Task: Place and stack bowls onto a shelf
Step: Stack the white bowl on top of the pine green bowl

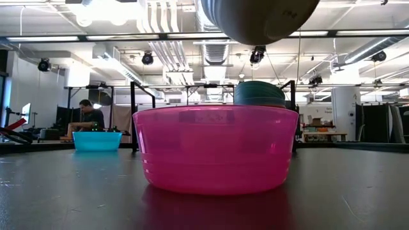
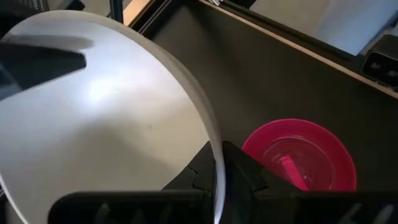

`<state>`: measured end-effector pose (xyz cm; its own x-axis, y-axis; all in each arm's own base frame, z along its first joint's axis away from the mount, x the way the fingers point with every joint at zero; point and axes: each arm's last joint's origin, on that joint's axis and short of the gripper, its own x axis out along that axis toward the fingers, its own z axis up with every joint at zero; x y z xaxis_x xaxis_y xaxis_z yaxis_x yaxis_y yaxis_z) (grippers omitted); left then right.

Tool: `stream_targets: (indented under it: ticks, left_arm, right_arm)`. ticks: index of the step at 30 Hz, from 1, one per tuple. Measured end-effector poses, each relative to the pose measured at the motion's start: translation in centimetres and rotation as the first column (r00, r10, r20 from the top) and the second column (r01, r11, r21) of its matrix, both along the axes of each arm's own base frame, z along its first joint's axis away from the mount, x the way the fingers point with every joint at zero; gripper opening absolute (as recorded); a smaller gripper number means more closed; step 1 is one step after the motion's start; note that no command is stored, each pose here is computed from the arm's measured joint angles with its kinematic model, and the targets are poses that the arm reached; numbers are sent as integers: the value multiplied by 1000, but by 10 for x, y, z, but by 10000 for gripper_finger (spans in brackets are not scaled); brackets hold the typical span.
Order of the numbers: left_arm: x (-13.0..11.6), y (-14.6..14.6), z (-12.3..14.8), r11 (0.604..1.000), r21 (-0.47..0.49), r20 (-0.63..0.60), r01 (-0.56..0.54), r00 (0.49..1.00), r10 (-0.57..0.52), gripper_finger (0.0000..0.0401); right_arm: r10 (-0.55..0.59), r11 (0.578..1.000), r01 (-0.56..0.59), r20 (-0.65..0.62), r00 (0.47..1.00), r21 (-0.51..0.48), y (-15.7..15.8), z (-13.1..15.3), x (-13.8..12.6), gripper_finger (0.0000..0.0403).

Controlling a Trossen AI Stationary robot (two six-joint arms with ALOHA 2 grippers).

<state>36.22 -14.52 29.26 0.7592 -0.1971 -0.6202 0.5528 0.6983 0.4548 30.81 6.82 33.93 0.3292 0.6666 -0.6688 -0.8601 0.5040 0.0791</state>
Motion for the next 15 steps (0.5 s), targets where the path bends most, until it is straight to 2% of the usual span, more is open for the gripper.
stream_targets:
  ticks: [3,8,15]
  left_arm:
    - [3,-1,-2,1000,-4,2,-4,1000,4,1]
    - [12,-4,-4,996,-81,47,-41,998,45,9]
    - [18,-2,-1,980,-133,88,-149,983,161,81]
  right_arm:
    - [7,1000,-7,-26,1000,9,1,-1,-2,23]
    - [44,996,-37,-79,996,78,2,-2,-5,12]
    - [-18,997,26,-120,993,69,0,-2,-4,9]
